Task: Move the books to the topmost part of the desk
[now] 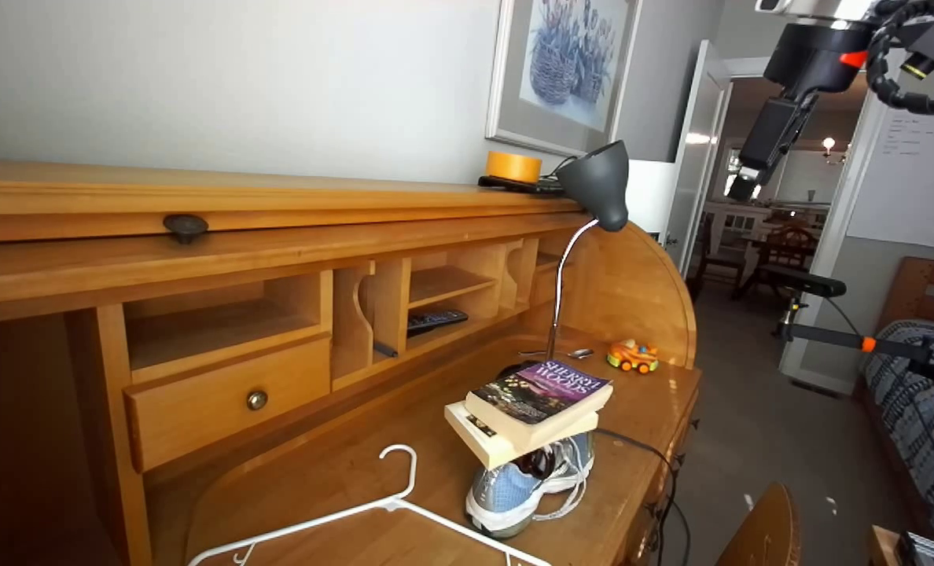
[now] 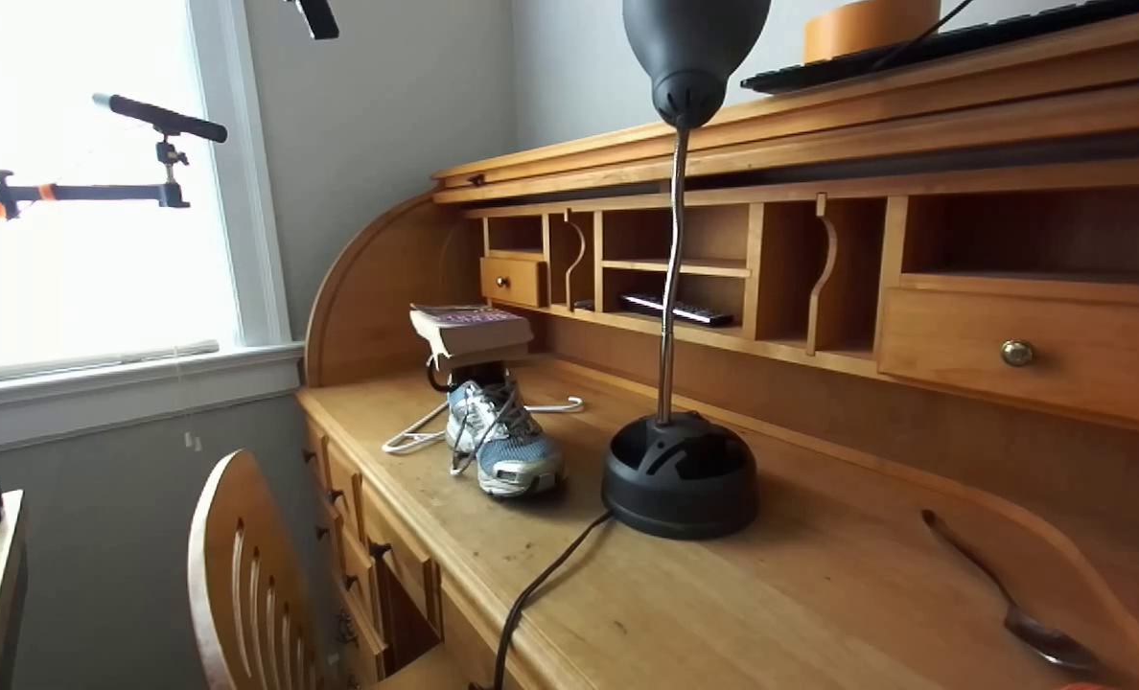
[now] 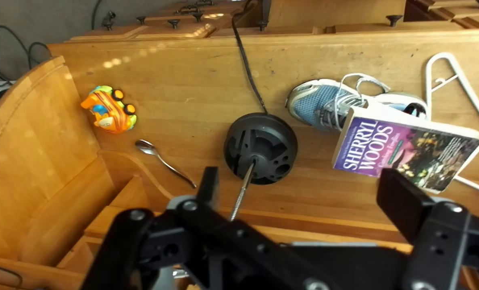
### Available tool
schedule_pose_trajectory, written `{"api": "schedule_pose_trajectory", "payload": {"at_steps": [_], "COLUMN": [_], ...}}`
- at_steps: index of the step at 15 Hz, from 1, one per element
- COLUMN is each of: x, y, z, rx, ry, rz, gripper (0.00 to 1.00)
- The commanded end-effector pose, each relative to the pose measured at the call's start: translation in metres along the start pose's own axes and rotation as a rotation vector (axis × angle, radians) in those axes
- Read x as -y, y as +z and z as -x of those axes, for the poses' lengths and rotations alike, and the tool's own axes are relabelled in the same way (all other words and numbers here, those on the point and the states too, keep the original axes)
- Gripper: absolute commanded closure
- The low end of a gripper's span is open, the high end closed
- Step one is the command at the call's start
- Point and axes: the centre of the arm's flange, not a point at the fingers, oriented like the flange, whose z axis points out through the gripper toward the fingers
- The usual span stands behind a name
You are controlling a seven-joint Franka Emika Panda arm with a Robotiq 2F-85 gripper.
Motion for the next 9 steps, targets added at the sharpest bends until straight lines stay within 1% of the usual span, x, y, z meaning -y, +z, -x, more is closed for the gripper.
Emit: {"api": "schedule_pose_trajectory", "payload": {"at_steps": [1,4,6,9], "x": [0.069,0.131,0.164,0.201], "y": [0.036,0.065,0.087,0.117], "z": [-0.013,-0.019,-0.023,-0.028], "rx": [0.043,0.050,0.039,0.008], "ry": [-0.173,-0.347,-0.460,-0.625], "rz": [0.048,0.119,0.176,0.272], "gripper": [0.00,0.00,0.00,0.00]}}
